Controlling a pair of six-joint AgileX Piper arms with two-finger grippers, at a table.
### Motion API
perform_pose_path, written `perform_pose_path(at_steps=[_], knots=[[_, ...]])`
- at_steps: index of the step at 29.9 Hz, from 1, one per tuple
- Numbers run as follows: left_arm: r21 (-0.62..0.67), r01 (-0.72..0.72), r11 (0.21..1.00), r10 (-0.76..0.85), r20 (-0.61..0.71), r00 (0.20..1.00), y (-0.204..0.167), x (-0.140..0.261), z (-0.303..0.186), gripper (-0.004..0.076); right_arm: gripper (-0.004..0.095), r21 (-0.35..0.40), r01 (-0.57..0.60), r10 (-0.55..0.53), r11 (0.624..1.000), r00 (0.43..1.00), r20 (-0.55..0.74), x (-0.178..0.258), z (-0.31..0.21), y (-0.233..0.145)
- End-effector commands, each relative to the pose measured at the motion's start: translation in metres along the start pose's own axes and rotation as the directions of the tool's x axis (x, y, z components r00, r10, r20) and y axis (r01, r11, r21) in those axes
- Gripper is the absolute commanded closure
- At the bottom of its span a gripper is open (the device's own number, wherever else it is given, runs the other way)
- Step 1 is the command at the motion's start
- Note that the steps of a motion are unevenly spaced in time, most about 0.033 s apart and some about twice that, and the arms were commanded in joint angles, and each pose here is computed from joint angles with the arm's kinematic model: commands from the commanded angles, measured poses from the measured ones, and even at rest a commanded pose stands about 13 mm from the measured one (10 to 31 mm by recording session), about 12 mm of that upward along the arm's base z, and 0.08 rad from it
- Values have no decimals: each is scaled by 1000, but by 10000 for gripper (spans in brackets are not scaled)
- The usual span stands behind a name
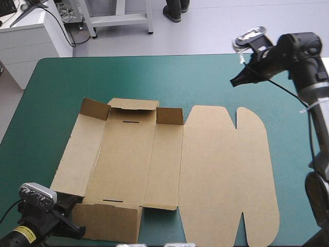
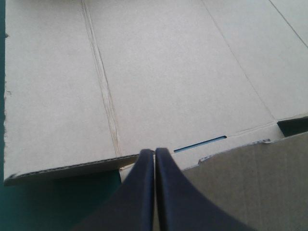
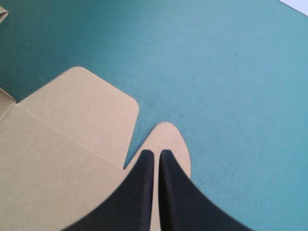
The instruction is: Fold the box
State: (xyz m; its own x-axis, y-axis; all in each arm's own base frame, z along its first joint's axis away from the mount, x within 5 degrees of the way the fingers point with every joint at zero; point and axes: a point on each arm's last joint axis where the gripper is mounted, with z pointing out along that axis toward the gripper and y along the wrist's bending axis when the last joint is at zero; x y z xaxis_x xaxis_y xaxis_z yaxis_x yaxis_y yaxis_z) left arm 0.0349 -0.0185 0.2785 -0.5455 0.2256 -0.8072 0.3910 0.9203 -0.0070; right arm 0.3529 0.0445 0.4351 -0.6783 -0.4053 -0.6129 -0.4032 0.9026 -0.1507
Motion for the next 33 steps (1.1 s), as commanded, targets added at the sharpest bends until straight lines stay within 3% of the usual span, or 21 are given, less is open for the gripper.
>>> perform_pose_path(at_steps=[1,9,16,26,33], knots=[[4,13,1000,-14,77,997,0,-12,-4,732,925,48,-106,105,993,994,21,33,-48,-9],[4,13,1000,-14,77,997,0,-12,-4,732,927,94,-247,258,964,957,-133,139,-65,5],[1,11,1000,-11,75,997,0,-12,-4,732,927,81,-303,312,950,939,-147,198,-78,42],[-22,14,1000,-12,59,998,4,-34,1,732,927,57,-314,318,948,943,-95,223,-89,63],[-77,98,992,-103,-64,993,12,-68,35,732,927,16,-331,331,943,941,-69,219,-89,66]])
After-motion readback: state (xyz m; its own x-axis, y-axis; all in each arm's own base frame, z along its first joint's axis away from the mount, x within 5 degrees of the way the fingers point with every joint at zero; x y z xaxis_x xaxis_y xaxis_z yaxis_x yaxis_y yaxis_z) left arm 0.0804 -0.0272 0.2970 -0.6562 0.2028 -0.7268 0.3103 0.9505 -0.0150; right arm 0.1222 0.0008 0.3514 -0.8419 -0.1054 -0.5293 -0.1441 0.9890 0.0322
